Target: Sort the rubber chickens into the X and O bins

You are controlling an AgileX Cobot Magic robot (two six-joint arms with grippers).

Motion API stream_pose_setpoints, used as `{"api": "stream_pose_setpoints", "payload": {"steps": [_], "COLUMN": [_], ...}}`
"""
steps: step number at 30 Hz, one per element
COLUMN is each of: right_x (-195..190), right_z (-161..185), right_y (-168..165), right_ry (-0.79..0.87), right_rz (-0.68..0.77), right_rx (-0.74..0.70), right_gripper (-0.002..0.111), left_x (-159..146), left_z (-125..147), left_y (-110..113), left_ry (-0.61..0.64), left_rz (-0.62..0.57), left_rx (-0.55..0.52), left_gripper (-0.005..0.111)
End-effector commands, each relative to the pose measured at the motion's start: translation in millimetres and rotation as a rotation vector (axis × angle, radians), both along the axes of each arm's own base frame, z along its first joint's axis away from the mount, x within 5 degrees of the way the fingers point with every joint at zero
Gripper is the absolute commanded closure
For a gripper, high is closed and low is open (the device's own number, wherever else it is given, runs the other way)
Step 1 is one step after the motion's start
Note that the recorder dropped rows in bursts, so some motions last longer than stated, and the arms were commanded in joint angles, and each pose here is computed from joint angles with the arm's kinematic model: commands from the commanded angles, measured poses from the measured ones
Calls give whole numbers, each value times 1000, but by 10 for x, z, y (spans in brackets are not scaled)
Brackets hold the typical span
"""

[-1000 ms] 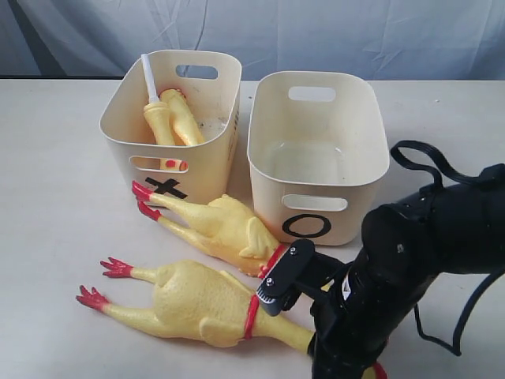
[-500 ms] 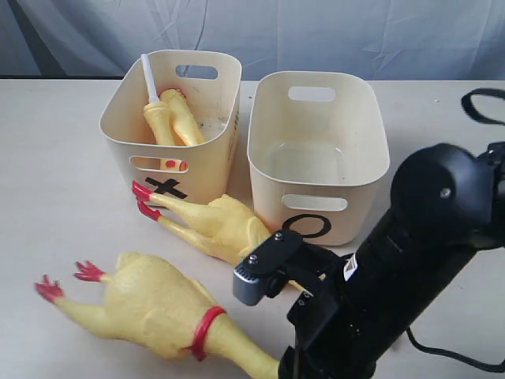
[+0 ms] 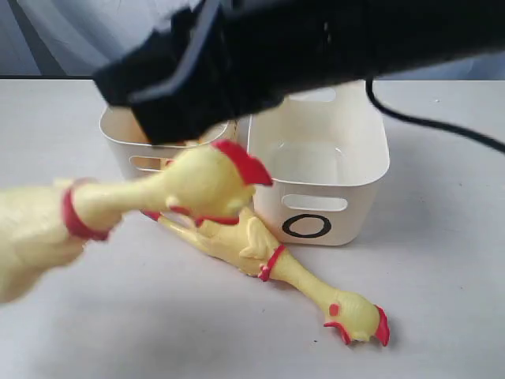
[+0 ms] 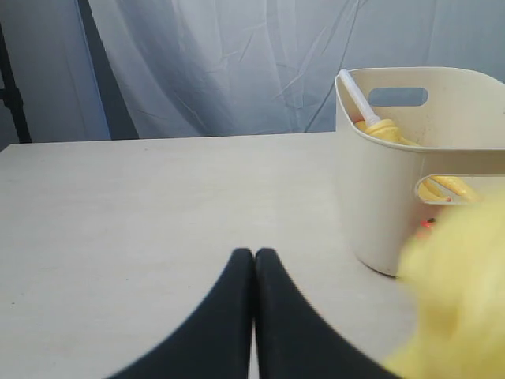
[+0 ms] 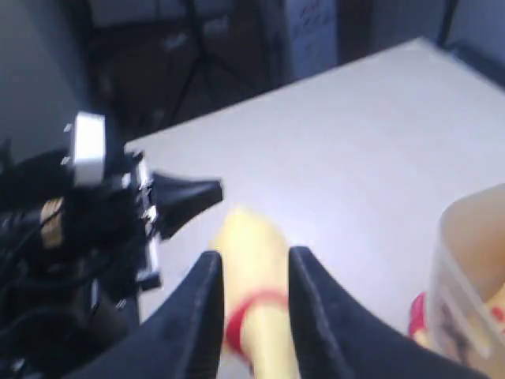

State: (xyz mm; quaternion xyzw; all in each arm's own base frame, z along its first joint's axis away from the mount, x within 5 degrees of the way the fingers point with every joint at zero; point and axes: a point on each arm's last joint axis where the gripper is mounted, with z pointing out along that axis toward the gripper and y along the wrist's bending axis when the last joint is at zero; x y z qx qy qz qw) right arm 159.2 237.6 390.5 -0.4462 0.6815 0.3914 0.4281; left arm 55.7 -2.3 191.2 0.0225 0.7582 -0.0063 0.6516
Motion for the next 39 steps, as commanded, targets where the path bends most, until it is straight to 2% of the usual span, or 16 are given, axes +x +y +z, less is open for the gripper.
{"api": "stream_pose_setpoints", "payload": {"steps": [1, 10, 13, 15, 18, 20, 26, 31, 37, 39], "right_x": [99, -20, -21, 3, 74, 130, 285, 357, 408, 429], "right_z": [212, -52, -293, -518, -865, -1076, -1629, -1925, -2184, -2248], "right_y": [-76, -58, -41, -27, -3, 10, 114, 185, 226, 235], "right_ry": [-107, -90, -56, 3, 61, 72, 127, 181, 217, 215], "right_rz": [-136, 71, 174, 219, 235, 237, 215, 222, 231, 229], "right_rx": [69, -186, -362, -478, -608, -677, -773, -826, -876, -889], "right_gripper": [81, 81, 80, 73, 54, 50, 50, 51, 65, 64], "left_x": [-3, -3, -3, -3, -3, -3, -3, -3, -3, -3], "left_z": [9, 9, 9, 9, 9, 9, 9, 9, 9, 9], "left_y": [-4, -4, -4, -4, -4, -4, -4, -4, -4, -4], "left_ry": [-6, -6, -6, -6, -6, -6, -6, -6, -6, -6], "left_rz": [-5, -5, -5, -5, -5, -5, -5, -5, -5, -5], "left_rx": [-9, -9, -9, -9, -9, -9, -9, -9, -9, -9], "left_gripper": [107, 107, 107, 107, 107, 107, 107, 107, 107, 107]}}
